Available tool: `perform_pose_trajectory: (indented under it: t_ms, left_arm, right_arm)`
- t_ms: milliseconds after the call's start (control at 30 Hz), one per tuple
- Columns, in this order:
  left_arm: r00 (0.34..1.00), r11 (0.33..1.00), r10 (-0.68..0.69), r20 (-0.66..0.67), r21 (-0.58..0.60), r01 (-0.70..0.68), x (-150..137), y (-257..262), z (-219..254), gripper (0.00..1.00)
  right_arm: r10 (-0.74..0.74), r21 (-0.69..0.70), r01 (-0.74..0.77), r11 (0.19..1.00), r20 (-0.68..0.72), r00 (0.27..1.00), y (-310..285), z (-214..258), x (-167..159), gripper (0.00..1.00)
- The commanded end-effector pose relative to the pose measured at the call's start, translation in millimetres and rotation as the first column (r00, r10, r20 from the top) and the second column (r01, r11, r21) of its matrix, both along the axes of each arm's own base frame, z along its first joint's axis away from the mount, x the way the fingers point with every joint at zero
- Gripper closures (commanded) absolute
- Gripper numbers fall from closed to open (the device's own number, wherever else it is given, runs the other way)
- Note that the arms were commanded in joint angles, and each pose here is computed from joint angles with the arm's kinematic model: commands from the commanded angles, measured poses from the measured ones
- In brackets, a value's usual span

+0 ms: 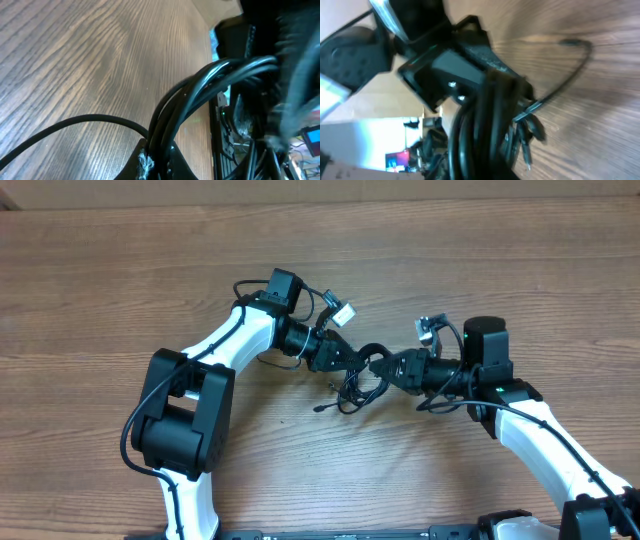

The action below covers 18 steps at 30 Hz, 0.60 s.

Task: Untangle cables
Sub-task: 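Grasp the cable coil with the right gripper beside the left gripper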

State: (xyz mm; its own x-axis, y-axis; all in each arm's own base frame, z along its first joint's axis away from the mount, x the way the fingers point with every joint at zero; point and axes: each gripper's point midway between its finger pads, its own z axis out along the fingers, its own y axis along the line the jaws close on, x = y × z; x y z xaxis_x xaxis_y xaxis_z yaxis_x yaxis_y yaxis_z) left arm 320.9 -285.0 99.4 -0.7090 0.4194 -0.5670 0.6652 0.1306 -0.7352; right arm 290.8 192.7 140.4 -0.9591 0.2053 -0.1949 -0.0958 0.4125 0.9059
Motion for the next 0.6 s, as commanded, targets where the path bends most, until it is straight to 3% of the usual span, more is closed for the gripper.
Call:
perform_pose_trajectory:
  t_ms: [0,33,133,233,400,467,567]
  left_arm:
    - [1.0,0.999,-0.014,0.018,-0.03,0.014,1,-2,4,0.77]
    - [1.0,1.0,-0.004,0.015,-0.005,0.004,3,-1,1,0.61]
    - [0.999,0.993,0.047,0.01,0.104,-0.047,11,5,-15,0.51]
    - [0.994,0.977,0.107,-0.011,0.185,-0.103,19,11,-25,0.51]
    - [0.992,0.974,0.122,-0.018,0.192,-0.116,22,14,-26,0.51]
    - [0.992,0.975,0.123,-0.02,0.191,-0.117,22,15,-25,0.55]
    - [0.993,0.979,0.115,-0.035,0.171,-0.108,19,13,-22,0.71]
  right_arm:
    - [-0.044,-0.045,0.045,0.998,0.009,0.999,-6,-3,9,0.96]
    - [-0.045,-0.046,0.046,0.998,0.009,0.999,-6,-3,9,0.96]
    - [-0.063,-0.062,0.063,0.996,0.013,0.998,-8,-5,12,0.96]
    - [-0.092,-0.09,0.093,0.992,0.011,0.996,-12,-10,15,0.96]
    - [-0.222,-0.153,0.207,0.966,-0.089,0.971,-24,-25,22,0.96]
    - [-0.277,-0.164,0.252,0.954,-0.155,0.948,-28,-31,22,0.96]
    - [-0.363,-0.185,0.324,0.928,-0.248,0.898,-34,-38,22,0.96]
